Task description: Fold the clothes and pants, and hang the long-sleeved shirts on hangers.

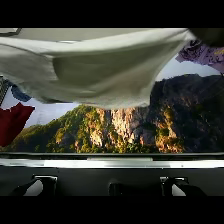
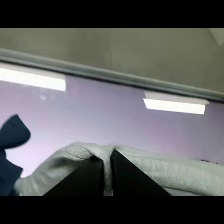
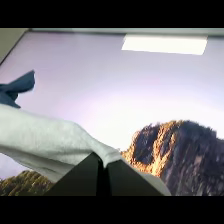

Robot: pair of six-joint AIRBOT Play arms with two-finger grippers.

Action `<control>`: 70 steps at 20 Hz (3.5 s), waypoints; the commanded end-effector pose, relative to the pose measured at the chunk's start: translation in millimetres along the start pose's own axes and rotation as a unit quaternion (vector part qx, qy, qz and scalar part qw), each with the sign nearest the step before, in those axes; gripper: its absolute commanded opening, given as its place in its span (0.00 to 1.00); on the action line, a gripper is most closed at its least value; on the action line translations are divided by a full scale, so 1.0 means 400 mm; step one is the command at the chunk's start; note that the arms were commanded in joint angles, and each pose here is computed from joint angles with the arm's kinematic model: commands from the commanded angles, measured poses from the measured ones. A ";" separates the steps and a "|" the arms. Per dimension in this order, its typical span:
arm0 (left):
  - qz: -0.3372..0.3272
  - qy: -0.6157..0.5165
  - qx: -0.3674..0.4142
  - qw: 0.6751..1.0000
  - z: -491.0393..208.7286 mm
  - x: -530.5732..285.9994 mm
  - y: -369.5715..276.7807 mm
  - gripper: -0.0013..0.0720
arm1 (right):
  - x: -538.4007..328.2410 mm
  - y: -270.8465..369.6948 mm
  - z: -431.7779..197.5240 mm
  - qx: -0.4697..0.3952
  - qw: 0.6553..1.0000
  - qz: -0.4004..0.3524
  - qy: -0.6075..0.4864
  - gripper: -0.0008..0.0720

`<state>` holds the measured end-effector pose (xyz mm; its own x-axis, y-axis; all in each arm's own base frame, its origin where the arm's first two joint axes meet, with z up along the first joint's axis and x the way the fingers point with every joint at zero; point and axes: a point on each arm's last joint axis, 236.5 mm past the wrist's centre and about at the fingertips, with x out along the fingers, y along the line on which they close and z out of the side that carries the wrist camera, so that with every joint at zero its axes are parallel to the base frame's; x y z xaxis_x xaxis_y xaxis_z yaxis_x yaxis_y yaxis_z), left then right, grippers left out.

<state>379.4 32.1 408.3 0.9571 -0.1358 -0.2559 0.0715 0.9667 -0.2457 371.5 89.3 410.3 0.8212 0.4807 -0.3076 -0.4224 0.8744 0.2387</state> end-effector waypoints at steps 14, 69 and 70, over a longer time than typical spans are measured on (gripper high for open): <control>0.024 0.109 -0.005 0.994 -0.115 -0.121 -0.049 0.04 | -0.134 -0.153 -0.102 0.072 0.975 -0.192 0.089 0.05; 0.086 0.559 -0.222 0.794 -1.178 0.002 0.278 0.75 | 0.051 -0.505 -1.086 0.458 0.781 -0.127 0.404 0.63; 0.080 0.561 -0.232 0.791 -1.213 -0.031 0.251 0.75 | 0.050 -0.485 -1.105 0.457 0.779 -0.124 0.411 0.63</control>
<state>291.7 57.0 -45.7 0.0447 -0.2901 -0.9559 -0.3394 0.8956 -0.2877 328.0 -56.4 -33.2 0.1440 0.4897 -0.8599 0.4461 0.7436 0.4981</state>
